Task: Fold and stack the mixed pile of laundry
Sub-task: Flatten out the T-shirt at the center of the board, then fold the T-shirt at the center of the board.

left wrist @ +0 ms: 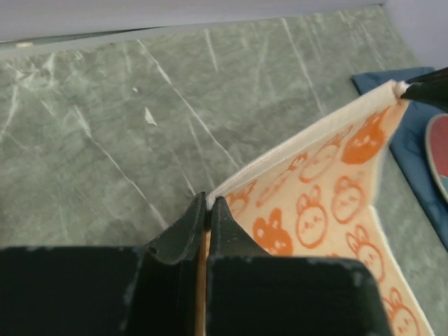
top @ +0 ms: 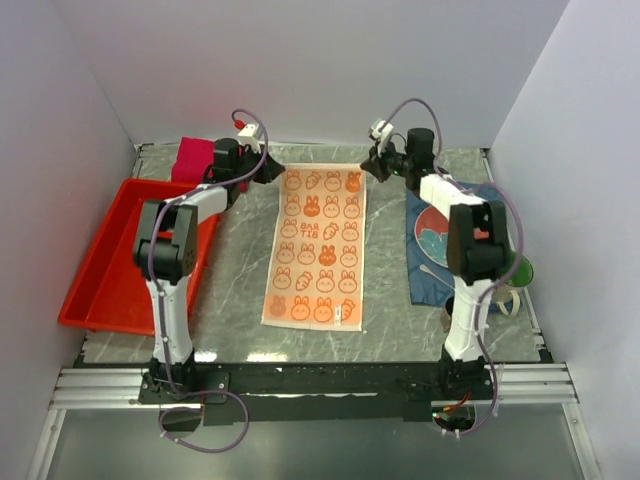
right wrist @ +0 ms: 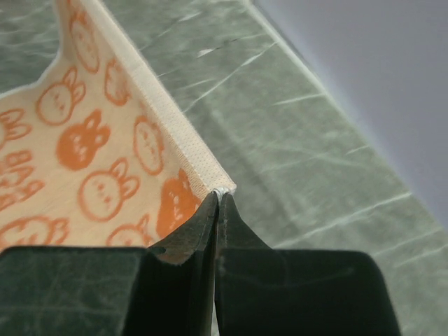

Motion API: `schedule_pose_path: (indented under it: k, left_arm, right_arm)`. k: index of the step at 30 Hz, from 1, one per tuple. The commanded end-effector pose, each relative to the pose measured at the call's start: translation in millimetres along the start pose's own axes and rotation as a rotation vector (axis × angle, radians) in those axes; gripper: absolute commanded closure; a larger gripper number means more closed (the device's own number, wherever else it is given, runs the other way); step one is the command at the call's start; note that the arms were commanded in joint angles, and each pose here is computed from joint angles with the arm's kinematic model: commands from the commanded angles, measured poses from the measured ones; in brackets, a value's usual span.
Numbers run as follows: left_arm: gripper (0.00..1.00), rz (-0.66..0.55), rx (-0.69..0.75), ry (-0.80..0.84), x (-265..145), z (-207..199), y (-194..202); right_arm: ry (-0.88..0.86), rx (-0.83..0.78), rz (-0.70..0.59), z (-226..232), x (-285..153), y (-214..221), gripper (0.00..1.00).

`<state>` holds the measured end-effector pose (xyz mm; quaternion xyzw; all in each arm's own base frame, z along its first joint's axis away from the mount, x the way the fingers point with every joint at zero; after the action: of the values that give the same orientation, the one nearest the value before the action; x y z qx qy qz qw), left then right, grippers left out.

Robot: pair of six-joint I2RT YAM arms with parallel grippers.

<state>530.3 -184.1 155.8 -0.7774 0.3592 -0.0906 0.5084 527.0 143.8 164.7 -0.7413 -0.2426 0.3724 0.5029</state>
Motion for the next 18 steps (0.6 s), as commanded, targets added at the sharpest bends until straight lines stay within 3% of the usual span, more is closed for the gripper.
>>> schedule_pose_path:
  k: [1,5,10,18]
  left_arm:
    - [0.99,-0.135,0.036,0.019,15.1,3.8,-57.2]
    - [0.99,-0.110,0.055,0.024,20.3,9.8,-60.6]
    - [0.99,-0.078,0.085,0.072,-6.6,-10.1,-54.4]
    - [0.99,0.053,0.182,0.145,-80.5,-52.6,-1.4]
  right_arm:
    - [0.111,-0.179,-0.120,-53.3,14.1,-50.7,1.00]
    - [0.084,-0.169,-0.119,-57.3,19.5,-51.4,1.00]
    - [-0.030,-0.189,-0.145,-23.9,-7.0,-68.2,1.00]
    - [-0.318,-0.240,-0.107,84.3,-71.6,-50.7,1.00]
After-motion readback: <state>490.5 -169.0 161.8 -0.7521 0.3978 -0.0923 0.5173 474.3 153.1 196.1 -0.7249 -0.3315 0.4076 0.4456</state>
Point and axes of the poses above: each gripper's point midway between its finger pads, its own x axis out along the fingers, its own z axis along the line the jaws close on, y = z × x, the point moved 4 cm from there along -x, back along the fingers, and after that the axes turned 5 degrees about -x, right-handed, at the moved point
